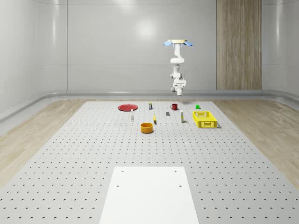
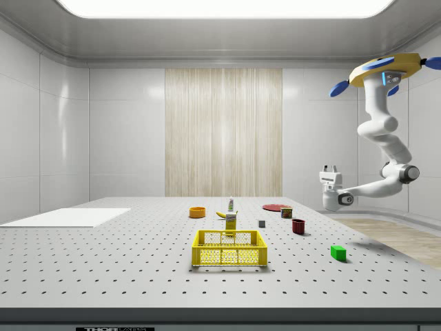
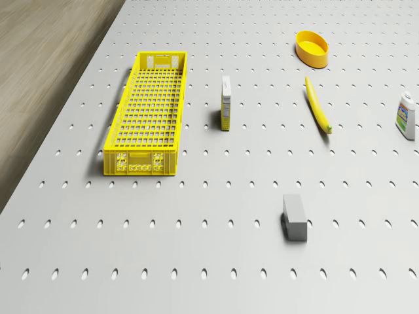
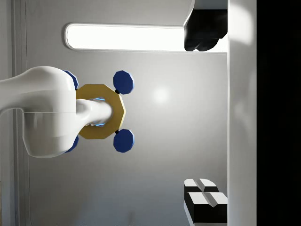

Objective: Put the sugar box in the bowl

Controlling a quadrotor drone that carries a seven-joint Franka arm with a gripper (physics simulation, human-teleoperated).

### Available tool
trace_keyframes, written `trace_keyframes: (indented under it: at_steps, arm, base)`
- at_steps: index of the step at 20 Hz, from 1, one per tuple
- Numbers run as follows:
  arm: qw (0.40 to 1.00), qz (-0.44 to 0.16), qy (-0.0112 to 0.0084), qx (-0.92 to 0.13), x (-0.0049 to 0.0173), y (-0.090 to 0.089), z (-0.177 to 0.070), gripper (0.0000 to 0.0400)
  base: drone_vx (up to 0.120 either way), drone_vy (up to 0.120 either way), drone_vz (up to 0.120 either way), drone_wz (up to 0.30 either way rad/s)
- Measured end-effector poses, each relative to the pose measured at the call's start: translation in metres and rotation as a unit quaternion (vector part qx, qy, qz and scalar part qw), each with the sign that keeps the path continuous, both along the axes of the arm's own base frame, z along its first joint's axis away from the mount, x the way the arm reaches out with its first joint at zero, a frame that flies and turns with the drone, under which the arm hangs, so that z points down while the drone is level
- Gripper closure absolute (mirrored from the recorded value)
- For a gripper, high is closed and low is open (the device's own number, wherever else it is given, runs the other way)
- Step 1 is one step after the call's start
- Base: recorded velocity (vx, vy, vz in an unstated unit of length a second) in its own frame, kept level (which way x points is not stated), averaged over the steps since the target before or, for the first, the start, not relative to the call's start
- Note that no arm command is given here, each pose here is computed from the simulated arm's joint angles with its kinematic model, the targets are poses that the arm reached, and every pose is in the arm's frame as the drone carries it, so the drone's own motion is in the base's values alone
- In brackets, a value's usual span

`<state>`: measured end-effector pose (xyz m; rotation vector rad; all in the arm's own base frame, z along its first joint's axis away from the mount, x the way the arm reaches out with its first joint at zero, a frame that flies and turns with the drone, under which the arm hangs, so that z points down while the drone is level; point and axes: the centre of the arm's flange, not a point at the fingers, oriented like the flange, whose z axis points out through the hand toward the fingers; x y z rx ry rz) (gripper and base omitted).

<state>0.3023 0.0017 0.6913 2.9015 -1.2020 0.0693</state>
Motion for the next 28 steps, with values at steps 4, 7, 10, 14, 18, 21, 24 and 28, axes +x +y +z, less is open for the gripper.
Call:
trace_keyframes:
  at_steps: [4,7,10,14,18,21,24,28]
  arm:
    - [1.0,0.0,-0.0015,-0.008,-0.0003,0.002,0.0,0.0]
    - [1.0,0.0,-0.0026,-0.019,-0.0005,0.004,0.0,0.0]
    - [0.999,-0.001,-0.0038,-0.038,-0.0007,0.008,0.0,0.0]
    - [0.997,-0.002,-0.0052,-0.082,-0.001,0.016,-0.002,0.0]
    - [0.986,-0.004,-0.0065,-0.169,-0.0011,0.033,-0.006,0.0]
    - [0.96,-0.007,-0.0071,-0.278,-0.001,0.053,-0.017,0.0]
    - [0.899,-0.011,-0.0071,-0.439,-0.0004,0.078,-0.04,0.0]
    - [0.715,-0.018,-0.0055,-0.699,0.0015,0.097,-0.1,0.0]
  base:
    - [0.12,0.0,0.0,0.0]
    - [0.12,0.0,0.0,0.0]
    - [0.12,0.0,0.0,0.0]
    - [0.12,0.0,0.0,0.0]
    - [0.12,0.0,0.0,0.0]
    - [0.12,0.0,-0.08,0.0]
    - [0.12,0.0,-0.12,0.0]
    - [0.12,0.0,-0.12,0.0]
